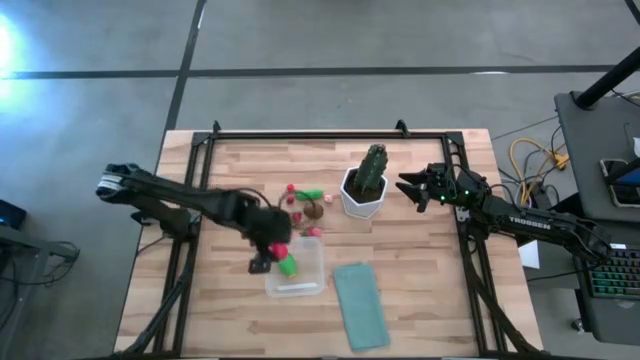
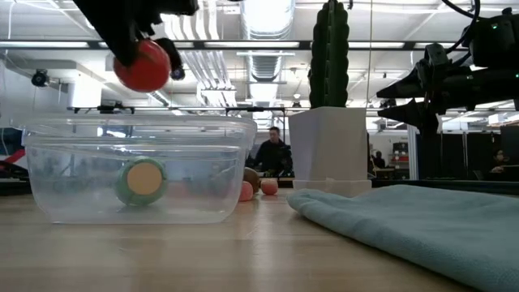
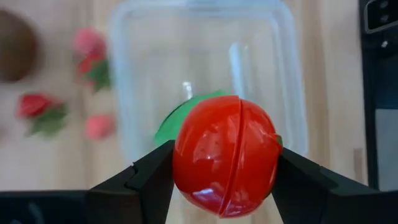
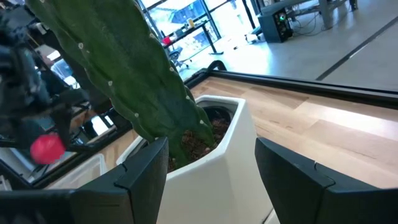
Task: Pick and placing Produce into tupperware
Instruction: Put the red tomato into the transparent bin
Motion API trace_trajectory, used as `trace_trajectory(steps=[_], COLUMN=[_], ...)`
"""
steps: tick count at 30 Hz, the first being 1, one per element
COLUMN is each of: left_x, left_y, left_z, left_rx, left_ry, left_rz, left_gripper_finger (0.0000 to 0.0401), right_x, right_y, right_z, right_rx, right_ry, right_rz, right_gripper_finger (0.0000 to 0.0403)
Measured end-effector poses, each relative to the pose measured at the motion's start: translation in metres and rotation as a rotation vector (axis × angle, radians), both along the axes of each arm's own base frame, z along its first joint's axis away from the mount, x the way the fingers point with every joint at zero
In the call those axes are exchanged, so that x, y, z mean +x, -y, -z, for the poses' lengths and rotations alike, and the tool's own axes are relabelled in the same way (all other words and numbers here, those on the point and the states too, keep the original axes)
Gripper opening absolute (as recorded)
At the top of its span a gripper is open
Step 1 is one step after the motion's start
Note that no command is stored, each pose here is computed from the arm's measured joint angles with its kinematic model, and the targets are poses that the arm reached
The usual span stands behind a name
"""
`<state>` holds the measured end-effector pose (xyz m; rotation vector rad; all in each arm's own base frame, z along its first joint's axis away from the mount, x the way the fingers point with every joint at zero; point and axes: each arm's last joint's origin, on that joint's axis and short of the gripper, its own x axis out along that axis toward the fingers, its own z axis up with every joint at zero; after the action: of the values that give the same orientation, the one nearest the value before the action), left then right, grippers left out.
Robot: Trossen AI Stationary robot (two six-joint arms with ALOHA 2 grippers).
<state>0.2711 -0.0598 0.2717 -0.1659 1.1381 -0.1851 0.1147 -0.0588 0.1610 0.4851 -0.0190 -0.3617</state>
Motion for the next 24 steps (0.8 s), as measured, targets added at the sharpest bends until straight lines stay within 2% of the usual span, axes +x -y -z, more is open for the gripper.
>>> trace_trajectory(steps=[5,12,19,24], left_x=[0.024,0.031,0.028,0.027], left_y=[0.015,0.042,0.049,0.049], left_z=[0.021,0.036,0.036,0.039], left_rx=[0.003,-0.062,-0.122,-0.15], left_ry=[-0.006,-0.088,-0.136,-0.169], left_rz=[0.023,0.079,-0.048,-0.108], left_gripper_finger=[0.0209,0.0209,0.021,0.0228], right_x=[0.0,0.0,0.0,0.0], right_y=[0.0,0.0,0.0,0.0], right_z=[0.0,0.0,0.0,0.0], right_rx=[0.0,0.0,0.0,0.0], right_ry=[0.0,0.0,0.0,0.0], right_rz=[0.0,0.0,0.0,0.0], right_gripper_finger=[0.0233,0.0233,0.0233,0.0233])
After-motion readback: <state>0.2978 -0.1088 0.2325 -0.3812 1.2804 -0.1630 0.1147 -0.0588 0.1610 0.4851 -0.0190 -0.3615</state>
